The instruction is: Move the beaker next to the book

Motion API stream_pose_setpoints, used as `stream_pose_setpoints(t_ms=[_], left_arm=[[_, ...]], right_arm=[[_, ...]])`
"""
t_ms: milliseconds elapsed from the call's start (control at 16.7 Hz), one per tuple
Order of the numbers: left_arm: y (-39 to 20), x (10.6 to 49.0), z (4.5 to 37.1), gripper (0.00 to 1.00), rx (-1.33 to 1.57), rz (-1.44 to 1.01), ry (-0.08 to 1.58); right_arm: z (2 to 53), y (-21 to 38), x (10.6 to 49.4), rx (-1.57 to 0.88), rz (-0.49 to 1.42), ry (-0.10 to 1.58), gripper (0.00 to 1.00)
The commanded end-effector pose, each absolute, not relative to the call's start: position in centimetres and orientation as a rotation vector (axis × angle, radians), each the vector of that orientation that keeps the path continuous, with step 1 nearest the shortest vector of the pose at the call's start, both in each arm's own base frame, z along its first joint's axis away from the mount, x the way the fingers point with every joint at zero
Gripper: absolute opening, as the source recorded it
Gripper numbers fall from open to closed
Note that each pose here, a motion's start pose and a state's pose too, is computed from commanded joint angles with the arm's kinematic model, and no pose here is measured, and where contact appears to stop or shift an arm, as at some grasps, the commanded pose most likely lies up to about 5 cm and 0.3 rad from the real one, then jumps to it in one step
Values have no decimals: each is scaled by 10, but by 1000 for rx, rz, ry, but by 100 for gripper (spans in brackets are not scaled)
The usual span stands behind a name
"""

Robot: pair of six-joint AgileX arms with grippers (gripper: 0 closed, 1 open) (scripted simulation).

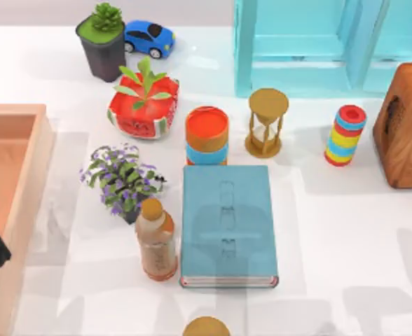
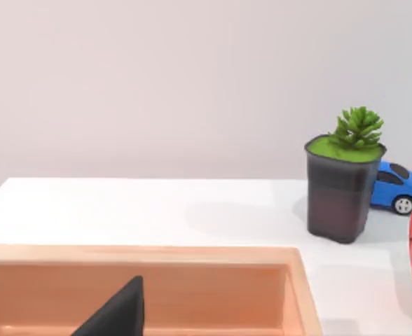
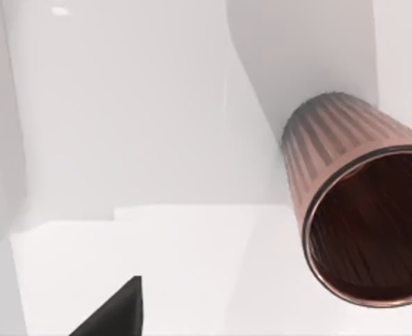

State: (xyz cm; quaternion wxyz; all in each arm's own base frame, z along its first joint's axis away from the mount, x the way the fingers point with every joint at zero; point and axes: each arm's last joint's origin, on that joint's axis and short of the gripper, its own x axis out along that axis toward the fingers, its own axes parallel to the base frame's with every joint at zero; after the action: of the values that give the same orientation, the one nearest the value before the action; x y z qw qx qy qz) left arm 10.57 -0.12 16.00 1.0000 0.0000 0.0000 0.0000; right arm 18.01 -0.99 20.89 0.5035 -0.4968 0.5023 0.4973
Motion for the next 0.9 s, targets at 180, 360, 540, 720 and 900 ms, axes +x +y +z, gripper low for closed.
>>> stream_pose_setpoints(t_ms=[180, 360, 540, 720, 900], left_arm=[[-1, 106, 160, 100, 0, 0, 0], [-1, 106, 160, 100, 0, 0, 0], [-1, 106, 160, 100, 0, 0, 0], [-1, 106, 160, 100, 0, 0, 0], [-1, 106, 160, 100, 0, 0, 0]], right_arm=[[174, -10, 181, -1206, 1192, 1205, 100], [151, -10, 176, -1201, 1201, 1212, 100], [149, -10, 175, -1200, 1203, 1213, 100], [149, -10, 175, -1200, 1203, 1213, 92], [149, -10, 175, -1200, 1203, 1213, 70]])
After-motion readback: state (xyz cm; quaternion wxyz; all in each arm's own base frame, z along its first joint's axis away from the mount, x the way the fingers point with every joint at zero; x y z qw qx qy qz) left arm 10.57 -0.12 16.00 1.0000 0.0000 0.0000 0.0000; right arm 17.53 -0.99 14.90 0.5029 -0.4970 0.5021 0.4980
